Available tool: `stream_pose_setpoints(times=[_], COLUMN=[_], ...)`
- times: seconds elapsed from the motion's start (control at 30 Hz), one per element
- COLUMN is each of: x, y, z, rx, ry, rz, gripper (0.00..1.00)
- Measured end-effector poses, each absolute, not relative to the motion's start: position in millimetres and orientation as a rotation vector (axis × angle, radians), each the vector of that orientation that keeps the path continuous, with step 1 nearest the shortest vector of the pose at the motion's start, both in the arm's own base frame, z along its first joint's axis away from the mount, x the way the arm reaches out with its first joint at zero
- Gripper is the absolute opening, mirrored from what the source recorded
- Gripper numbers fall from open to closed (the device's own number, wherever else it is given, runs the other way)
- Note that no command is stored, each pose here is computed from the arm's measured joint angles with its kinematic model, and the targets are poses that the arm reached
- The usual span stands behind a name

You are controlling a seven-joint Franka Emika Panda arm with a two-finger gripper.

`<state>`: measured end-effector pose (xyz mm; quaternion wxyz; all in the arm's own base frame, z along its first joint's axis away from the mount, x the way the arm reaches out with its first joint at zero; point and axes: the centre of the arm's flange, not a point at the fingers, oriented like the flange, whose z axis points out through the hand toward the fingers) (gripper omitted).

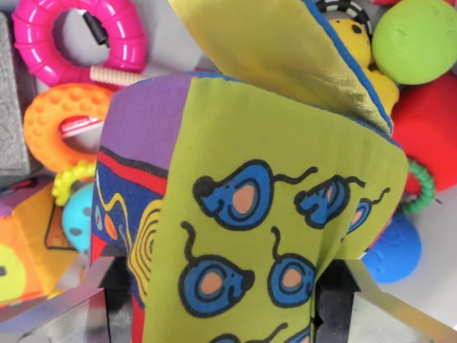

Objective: Pick an object from the bin

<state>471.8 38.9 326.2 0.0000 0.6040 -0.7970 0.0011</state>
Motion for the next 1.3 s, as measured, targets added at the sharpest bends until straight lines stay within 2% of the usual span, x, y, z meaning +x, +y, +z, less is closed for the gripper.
stream_pose_setpoints(times=[1.3], x=[473], y=[39], z=[478], rx=[1.895], ry=[-2.505], rz=[0.004], gripper=[0.00])
